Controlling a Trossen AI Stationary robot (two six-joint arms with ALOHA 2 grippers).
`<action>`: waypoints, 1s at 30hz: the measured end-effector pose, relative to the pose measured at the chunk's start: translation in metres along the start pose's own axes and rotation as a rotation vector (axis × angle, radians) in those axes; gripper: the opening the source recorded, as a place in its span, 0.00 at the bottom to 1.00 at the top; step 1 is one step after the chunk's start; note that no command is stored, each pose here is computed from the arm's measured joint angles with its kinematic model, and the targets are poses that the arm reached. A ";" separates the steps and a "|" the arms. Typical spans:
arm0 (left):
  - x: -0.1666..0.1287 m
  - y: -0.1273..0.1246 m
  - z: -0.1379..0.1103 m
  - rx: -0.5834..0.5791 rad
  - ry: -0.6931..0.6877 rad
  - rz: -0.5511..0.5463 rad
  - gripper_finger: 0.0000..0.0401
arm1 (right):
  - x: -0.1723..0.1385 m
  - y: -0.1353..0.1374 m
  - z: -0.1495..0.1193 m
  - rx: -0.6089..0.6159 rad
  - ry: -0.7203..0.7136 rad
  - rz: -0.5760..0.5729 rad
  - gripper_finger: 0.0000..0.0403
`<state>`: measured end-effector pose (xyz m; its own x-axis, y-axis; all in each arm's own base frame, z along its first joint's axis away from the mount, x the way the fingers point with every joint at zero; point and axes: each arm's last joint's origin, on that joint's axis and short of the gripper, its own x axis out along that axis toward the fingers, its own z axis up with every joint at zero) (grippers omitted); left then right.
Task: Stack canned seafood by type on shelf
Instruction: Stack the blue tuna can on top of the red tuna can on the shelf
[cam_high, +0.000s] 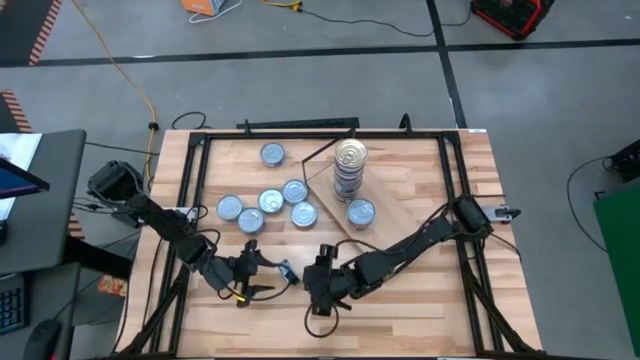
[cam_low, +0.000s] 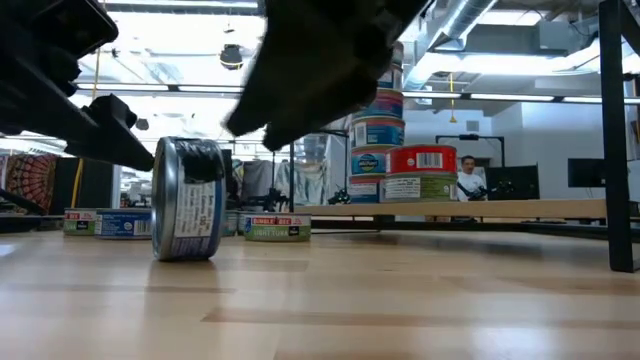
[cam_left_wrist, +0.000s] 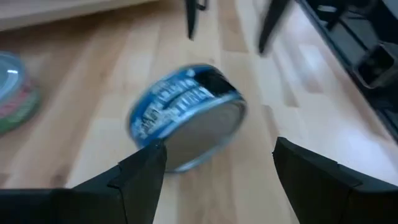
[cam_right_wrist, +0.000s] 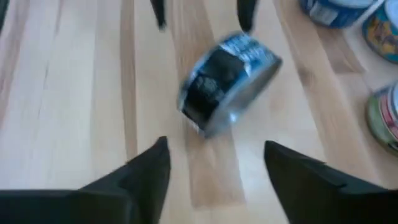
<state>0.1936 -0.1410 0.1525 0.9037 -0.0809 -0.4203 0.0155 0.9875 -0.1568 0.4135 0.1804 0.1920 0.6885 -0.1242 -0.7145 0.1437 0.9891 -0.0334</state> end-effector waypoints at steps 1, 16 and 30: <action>0.000 0.001 0.000 -0.003 -0.005 0.017 0.71 | 0.001 0.002 0.000 0.015 -0.024 -0.021 0.76; -0.009 -0.027 0.018 0.066 0.083 0.135 0.66 | -0.001 0.026 0.000 0.134 -0.277 -0.187 0.79; -0.005 -0.031 0.043 0.196 0.198 0.078 0.66 | -0.011 0.020 0.003 0.067 -0.185 -0.193 0.79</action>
<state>0.2072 -0.1653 0.1979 0.8047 -0.0098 -0.5936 0.0496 0.9975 0.0507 0.4108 0.2010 0.2019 0.7608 -0.3285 -0.5597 0.3272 0.9390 -0.1062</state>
